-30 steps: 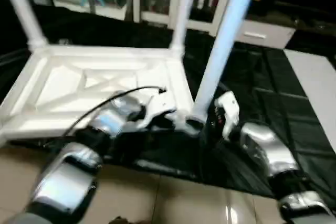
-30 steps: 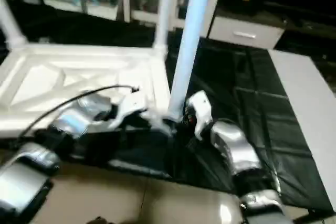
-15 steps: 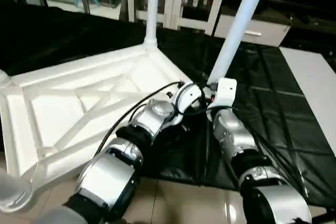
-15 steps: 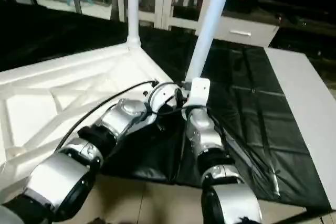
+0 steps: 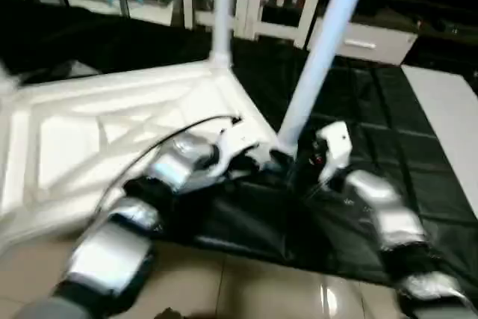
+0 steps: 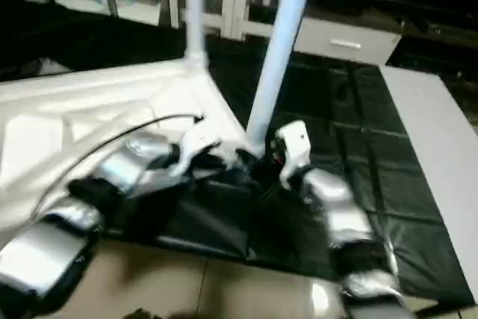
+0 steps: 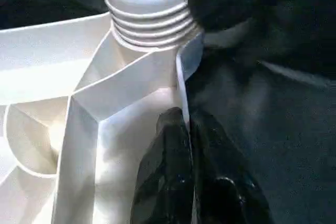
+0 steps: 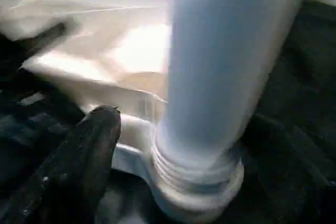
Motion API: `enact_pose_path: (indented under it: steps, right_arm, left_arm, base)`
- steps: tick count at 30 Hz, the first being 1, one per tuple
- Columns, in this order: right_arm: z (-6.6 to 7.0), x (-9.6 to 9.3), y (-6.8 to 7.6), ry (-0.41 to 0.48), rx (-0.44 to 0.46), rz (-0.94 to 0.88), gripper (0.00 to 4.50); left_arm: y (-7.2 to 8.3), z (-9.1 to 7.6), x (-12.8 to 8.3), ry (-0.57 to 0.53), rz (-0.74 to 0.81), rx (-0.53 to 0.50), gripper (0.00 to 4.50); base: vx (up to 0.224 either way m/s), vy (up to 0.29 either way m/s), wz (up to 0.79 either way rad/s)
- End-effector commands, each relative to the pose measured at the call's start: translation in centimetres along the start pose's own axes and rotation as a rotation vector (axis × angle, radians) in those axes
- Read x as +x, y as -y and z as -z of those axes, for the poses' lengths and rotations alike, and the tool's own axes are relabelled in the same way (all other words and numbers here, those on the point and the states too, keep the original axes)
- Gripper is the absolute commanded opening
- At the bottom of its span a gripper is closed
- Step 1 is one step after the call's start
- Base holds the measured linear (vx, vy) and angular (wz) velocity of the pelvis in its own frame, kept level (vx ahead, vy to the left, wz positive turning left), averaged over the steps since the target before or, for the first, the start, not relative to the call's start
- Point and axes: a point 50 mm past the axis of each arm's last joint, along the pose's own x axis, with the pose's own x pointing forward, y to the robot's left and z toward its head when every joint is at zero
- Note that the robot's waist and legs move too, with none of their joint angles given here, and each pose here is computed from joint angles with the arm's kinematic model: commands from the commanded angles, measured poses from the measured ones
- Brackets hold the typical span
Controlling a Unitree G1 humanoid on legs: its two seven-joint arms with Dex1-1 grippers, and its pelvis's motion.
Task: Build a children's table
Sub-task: Rotate leg to tighten
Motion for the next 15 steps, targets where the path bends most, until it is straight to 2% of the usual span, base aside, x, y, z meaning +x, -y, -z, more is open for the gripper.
enact_pose_path:
  steps: [1,6,10,12,15]
  right_arm:
    - [-0.5,-1.0,-0.8,-0.018,-0.025,-0.146,3.93]
    - [-0.1,-3.6,-1.8,-0.136,-0.032,-0.362,3.93]
    - [0.3,-3.9,-2.3,-0.191,-0.057,-0.419,3.93]
    - [0.9,-3.6,-2.4,-0.245,-0.112,-0.412,3.93]
    - [0.8,-2.6,-2.1,-0.238,-0.123,-0.360,3.93]
  left_arm:
    - [1.8,-0.2,0.3,-0.047,0.222,0.121,0.00]
    - [2.9,0.0,-1.2,-0.106,0.390,0.205,0.00]
    - [3.1,-0.2,-1.3,-0.102,0.403,0.213,0.00]
    - [2.8,-0.3,-1.1,-0.107,0.352,0.230,0.00]
    - [2.7,-0.3,-1.1,-0.117,0.333,0.232,0.00]
  base:
    - [0.000,0.000,0.00]
    - [0.000,0.000,0.00]
    - [0.000,0.000,0.00]
    - [0.000,0.000,0.00]
    - [0.000,0.000,0.00]
